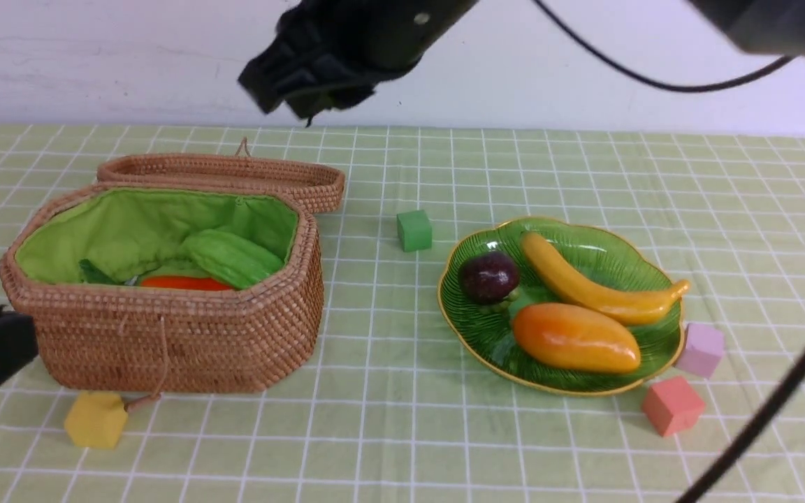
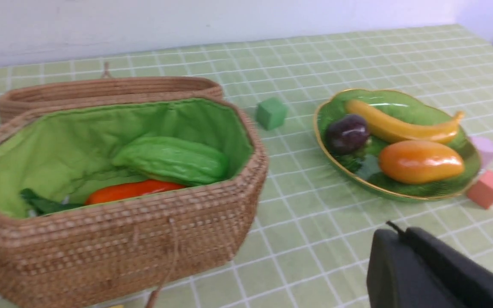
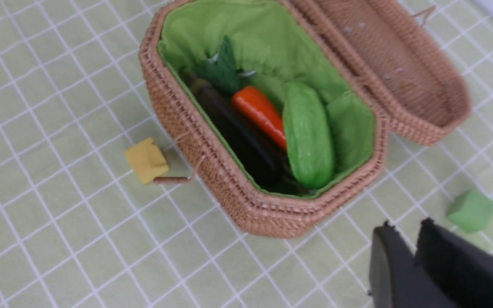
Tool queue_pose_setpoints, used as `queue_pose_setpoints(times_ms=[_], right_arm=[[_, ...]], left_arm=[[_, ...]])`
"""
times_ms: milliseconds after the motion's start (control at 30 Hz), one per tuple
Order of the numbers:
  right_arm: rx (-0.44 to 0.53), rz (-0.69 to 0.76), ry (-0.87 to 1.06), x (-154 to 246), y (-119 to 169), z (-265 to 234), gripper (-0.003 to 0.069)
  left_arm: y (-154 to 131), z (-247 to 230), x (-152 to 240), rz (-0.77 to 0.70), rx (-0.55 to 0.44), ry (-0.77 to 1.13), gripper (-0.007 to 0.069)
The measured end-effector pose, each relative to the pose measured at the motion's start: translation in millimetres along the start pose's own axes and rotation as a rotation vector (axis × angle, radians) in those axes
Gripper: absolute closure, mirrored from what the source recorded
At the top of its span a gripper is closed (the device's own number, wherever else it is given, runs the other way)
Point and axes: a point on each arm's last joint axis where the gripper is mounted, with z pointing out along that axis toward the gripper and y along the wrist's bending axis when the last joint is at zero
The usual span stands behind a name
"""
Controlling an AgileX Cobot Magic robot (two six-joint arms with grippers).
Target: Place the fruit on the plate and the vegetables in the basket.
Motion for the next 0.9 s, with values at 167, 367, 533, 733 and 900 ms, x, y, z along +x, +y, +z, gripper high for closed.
queue_pose_setpoints(times_ms=[167, 367, 533, 733, 900], right_arm=[[0.046, 0.068, -0.005, 10.3, -2.3, -39.2, 0.0676], [0.059, 0.174, 0.125, 83.6, 2.2, -93.1, 0.0668], [0.085, 0.343, 0.262, 168.8, 6.9, -117.1, 0.0665], [0.111, 0.435, 0.325, 235.0, 10.1, -129.5, 0.0660], [0.113, 0.434, 0.315, 247.5, 10.4, -133.7, 0.0658]], left_arm=[[-0.5, -4.0, 1.5, -0.016, 0.030, -0.018, 0.0623], [14.0, -29.3, 33.4, -0.055, 0.082, -0.121, 0.0638], [20.4, -37.3, 61.1, -0.071, 0.143, -0.213, 0.0638], [19.9, -32.1, 74.7, -0.066, 0.167, -0.223, 0.0638], [20.6, -31.2, 76.8, -0.068, 0.160, -0.209, 0.0638]])
